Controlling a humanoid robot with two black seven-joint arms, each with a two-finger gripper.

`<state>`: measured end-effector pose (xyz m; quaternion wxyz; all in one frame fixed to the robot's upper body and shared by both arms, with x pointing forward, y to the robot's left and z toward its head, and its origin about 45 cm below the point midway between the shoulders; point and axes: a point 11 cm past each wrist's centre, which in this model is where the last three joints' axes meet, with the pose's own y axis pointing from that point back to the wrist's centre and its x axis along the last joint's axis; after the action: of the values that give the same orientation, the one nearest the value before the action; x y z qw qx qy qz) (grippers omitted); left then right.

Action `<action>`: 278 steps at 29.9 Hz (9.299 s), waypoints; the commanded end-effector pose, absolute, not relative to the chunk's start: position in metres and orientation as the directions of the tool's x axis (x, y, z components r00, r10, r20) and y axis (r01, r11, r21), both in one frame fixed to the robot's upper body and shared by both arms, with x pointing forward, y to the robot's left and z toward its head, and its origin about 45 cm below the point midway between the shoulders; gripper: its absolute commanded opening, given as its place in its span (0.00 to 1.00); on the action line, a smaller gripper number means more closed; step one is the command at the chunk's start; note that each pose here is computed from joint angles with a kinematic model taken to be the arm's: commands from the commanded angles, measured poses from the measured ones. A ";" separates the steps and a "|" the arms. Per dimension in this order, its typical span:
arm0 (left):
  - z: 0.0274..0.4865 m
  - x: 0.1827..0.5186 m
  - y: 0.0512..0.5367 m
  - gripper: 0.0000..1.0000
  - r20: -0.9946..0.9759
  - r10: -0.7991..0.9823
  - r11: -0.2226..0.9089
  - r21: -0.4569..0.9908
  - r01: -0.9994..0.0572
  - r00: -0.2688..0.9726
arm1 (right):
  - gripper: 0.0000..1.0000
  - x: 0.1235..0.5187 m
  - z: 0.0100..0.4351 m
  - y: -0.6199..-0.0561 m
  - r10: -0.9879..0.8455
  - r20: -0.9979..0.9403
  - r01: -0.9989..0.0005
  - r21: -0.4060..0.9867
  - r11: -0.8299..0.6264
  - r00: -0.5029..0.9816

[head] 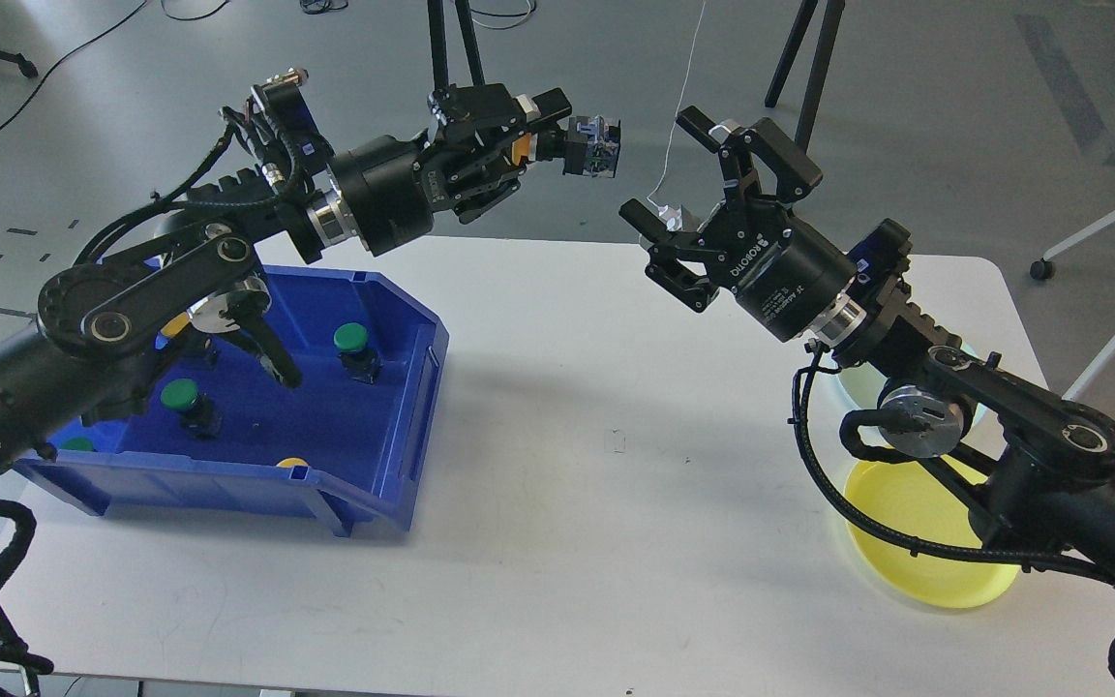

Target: Pass button and place on color plate

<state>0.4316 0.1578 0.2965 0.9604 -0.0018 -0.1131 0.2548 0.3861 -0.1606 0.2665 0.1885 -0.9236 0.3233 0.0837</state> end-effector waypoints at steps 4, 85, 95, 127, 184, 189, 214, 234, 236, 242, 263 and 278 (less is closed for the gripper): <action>0.297 0.432 0.158 0.08 0.217 0.491 0.870 -0.061 -0.490 0.844 | 0.98 0.400 0.281 -0.152 -0.575 -0.261 -0.632 -0.311 -0.710 0.775; 0.313 0.443 0.250 0.95 0.259 0.615 0.774 -0.017 -0.633 0.745 | 0.26 0.175 0.125 -0.445 -0.971 0.193 -0.862 0.507 -0.027 0.144; 0.291 0.417 0.382 0.95 0.719 0.126 0.525 0.536 -0.661 0.683 | 0.51 0.184 0.114 -0.426 -0.982 0.138 -0.874 0.483 -0.048 0.130; 0.175 0.369 0.457 0.96 0.501 -0.065 0.217 0.851 -0.478 0.863 | 0.95 0.341 0.354 -0.369 -0.788 -0.442 -0.897 -0.312 -0.312 0.428; 0.127 0.371 0.460 0.06 0.458 -0.043 0.122 0.885 -0.450 0.888 | 0.95 0.330 0.330 -0.373 -0.776 -0.474 -0.908 -0.270 -0.321 0.416; 0.133 0.376 0.454 0.05 0.459 -0.036 0.142 0.882 -0.450 0.888 | 0.95 0.329 0.328 -0.373 -0.776 -0.478 -0.910 -0.263 -0.319 0.411; 0.360 0.406 0.301 0.05 0.489 0.508 0.786 0.072 -0.613 0.709 | 0.95 0.329 0.292 -0.347 -0.803 -0.377 -0.886 -0.149 -0.439 0.461; 0.292 0.427 0.217 0.05 0.295 0.519 0.836 0.024 -0.549 0.803 | 0.95 0.398 0.263 -0.171 -0.620 -0.350 -0.686 -0.098 -0.721 0.702; 0.292 0.427 0.217 0.05 0.293 0.519 0.835 0.023 -0.549 0.803 | 0.95 0.402 0.265 -0.155 -0.603 -0.354 -0.673 -0.113 -0.731 0.715; 0.291 0.426 0.217 0.05 0.293 0.519 0.836 0.024 -0.549 0.803 | 0.95 0.408 0.274 -0.124 -0.566 -0.361 -0.645 -0.147 -0.750 0.741; 0.291 0.428 0.220 0.06 0.295 0.527 0.829 0.028 -0.558 0.797 | 0.67 0.414 0.276 -0.071 -0.522 -0.317 -0.581 -0.131 -0.803 0.792; 0.291 0.428 0.220 0.06 0.295 0.527 0.829 0.027 -0.559 0.797 | 0.46 0.419 0.270 -0.066 -0.539 -0.325 -0.599 -0.122 -0.791 0.777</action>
<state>0.4283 0.2203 0.2905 0.9463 0.0571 -0.1387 0.2866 0.4186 -0.0671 0.2702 0.1096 -0.9369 0.3023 0.1373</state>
